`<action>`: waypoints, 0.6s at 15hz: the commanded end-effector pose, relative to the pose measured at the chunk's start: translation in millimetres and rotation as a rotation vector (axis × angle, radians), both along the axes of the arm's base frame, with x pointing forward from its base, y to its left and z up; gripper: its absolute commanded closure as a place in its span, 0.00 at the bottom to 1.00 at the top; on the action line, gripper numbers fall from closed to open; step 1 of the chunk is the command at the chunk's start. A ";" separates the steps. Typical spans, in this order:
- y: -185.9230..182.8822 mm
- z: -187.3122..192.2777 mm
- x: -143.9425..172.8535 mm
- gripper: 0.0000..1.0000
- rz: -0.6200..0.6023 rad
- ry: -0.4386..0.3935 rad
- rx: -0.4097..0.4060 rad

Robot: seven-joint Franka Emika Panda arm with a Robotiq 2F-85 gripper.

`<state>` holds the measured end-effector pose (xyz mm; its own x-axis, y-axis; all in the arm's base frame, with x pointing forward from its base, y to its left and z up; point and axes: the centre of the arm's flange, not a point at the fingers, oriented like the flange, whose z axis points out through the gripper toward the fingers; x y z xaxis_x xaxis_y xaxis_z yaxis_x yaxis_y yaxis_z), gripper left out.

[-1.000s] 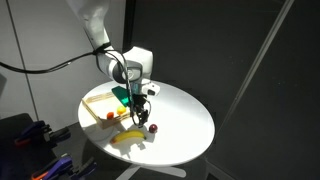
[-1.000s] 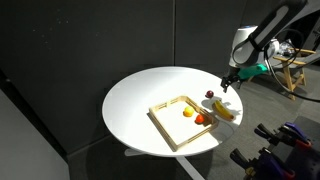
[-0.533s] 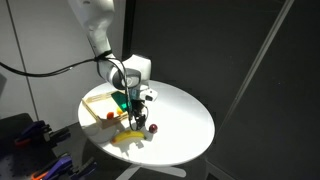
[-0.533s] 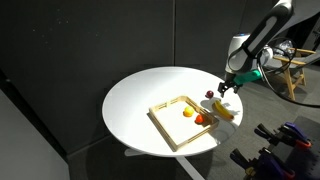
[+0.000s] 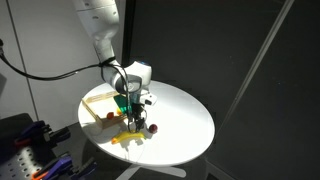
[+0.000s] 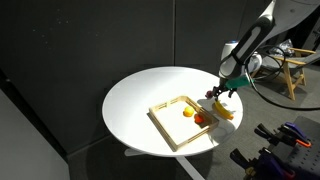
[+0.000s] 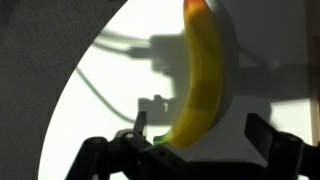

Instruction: Put the banana on the tray

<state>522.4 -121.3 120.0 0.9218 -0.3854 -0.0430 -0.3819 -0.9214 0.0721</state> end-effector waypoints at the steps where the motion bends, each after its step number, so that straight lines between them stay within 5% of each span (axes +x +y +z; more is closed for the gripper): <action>1: -0.6 -12.9 16.0 0.00 -0.029 0.008 -0.005; 9: -1.5 -39.3 20.6 0.00 -0.022 0.037 -0.020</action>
<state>533.5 -122.4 86.7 0.9191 -0.3887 -0.0646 -0.3825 -0.9195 0.0904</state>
